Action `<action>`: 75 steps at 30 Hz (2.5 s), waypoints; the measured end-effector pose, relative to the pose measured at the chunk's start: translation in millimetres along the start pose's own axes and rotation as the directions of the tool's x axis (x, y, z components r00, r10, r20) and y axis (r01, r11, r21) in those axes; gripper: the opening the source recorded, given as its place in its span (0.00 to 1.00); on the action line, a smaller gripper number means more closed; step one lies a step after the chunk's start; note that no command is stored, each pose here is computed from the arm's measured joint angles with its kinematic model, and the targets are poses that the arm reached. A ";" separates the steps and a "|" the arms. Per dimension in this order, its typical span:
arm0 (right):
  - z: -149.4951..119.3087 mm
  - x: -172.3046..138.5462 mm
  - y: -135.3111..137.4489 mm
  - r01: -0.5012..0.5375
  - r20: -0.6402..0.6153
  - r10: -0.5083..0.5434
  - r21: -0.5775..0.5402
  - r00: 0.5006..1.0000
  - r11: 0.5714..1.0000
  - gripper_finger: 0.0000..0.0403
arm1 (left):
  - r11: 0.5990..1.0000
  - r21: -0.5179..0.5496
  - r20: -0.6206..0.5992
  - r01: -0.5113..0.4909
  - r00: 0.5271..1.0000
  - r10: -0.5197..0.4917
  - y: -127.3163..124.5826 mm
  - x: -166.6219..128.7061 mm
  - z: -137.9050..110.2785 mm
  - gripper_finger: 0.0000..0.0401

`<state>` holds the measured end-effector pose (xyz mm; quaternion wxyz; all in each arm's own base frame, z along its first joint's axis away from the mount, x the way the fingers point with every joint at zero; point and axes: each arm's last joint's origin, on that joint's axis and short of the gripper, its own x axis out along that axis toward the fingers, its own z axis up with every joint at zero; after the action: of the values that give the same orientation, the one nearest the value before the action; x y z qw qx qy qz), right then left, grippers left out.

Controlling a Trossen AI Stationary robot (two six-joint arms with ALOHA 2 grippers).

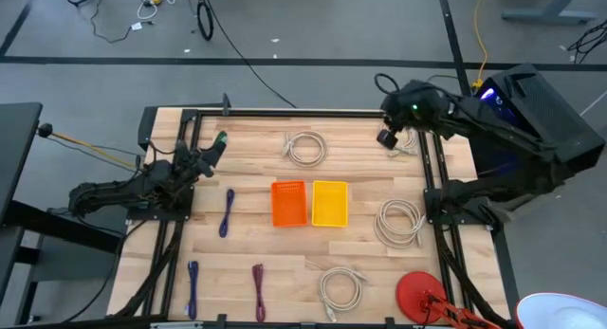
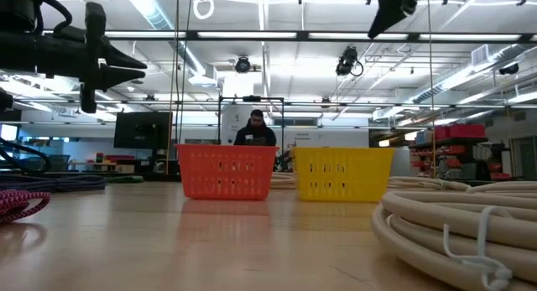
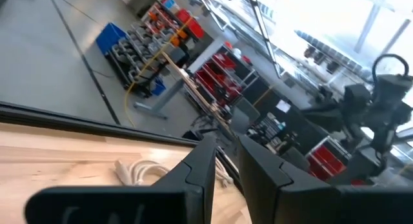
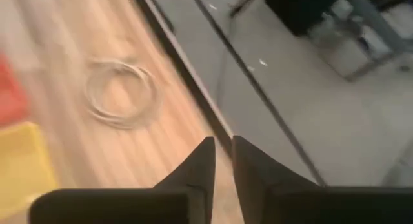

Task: Pick & Place USB Port
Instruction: Put the brown HDMI cable into the yellow bin

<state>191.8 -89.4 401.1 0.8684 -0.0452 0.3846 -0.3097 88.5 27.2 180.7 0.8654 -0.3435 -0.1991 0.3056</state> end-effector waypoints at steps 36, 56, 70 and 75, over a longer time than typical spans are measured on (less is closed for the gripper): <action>-157.6 103.6 12.2 -0.155 -0.133 0.216 0.366 0.967 0.918 0.36 | 1.000 0.012 0.001 0.011 1.000 -0.011 -0.7 0.0 0.5 0.17; -186.7 113.1 -30.5 -0.054 -0.166 0.148 0.466 0.975 0.883 0.43 | 0.999 0.013 -0.018 0.032 0.999 -0.032 -1.3 0.0 -0.1 0.17; -197.2 123.4 -25.8 -0.055 -0.136 0.146 0.522 0.980 0.851 0.43 | 0.999 0.012 -0.018 0.032 0.999 -0.032 -1.3 0.0 -0.1 0.17; -202.7 125.6 -28.0 -0.010 -0.148 0.103 0.529 0.984 0.848 0.43 | 0.999 0.012 -0.019 0.032 0.999 -0.032 -1.3 0.0 -0.1 0.17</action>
<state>101.0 -151.5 187.7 0.8201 0.2323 0.3592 -0.3801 89.1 26.3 181.5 0.8741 -0.3377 -0.1947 0.2898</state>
